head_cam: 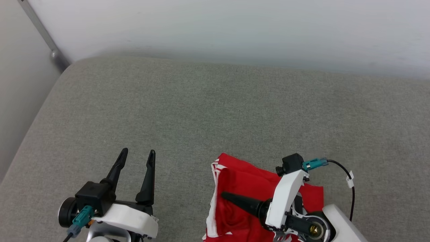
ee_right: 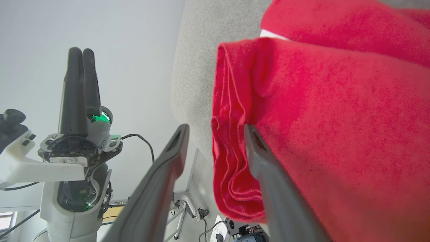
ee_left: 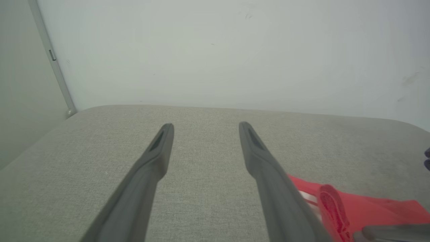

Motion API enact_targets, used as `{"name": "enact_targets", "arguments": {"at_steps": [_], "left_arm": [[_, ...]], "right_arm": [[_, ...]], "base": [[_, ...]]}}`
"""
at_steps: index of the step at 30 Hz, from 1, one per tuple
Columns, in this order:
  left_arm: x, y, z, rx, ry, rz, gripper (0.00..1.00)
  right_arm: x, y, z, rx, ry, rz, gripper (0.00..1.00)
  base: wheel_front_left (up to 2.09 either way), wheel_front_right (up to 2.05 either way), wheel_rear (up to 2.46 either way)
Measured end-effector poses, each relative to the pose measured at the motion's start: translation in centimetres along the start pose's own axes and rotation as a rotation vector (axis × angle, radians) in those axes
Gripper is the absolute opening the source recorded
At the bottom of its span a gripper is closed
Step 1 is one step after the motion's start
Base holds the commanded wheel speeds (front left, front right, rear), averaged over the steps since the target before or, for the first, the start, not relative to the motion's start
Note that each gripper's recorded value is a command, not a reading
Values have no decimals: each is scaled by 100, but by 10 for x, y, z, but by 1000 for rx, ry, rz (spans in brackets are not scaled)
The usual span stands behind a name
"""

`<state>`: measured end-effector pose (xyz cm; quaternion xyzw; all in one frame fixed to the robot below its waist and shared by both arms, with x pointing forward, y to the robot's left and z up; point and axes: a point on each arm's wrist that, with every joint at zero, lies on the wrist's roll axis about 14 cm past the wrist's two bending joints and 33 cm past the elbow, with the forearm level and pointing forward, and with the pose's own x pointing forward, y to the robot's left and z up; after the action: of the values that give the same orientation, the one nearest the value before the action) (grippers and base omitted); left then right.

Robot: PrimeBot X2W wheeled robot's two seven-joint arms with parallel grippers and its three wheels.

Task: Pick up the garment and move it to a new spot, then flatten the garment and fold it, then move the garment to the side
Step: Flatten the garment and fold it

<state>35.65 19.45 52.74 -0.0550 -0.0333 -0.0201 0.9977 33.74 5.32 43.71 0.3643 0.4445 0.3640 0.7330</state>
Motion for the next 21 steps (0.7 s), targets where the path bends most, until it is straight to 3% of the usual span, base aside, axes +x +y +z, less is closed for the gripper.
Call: {"name": "enact_targets", "arguments": {"at_steps": [4,7,12,17,21], "left_arm": [[3,-1,-1,-8,-1,-1,100],[4,-6,0,-11,-9,-13,100],[5,-9,1,-12,-15,-16,100],[5,-12,1,-12,-18,-19,100],[0,-12,2,-9,-21,-19,100]], "right_arm": [[2,6,11,-49,-41,1,100],[-15,10,39,-219,-163,-31,100],[-67,-36,84,-487,-364,-268,100],[-138,-84,108,-615,-536,-527,100],[-205,-86,123,-747,-748,-691,100]], "base": [[0,0,0],[0,0,0],[0,0,0],[0,0,0],[0,0,0]]}}
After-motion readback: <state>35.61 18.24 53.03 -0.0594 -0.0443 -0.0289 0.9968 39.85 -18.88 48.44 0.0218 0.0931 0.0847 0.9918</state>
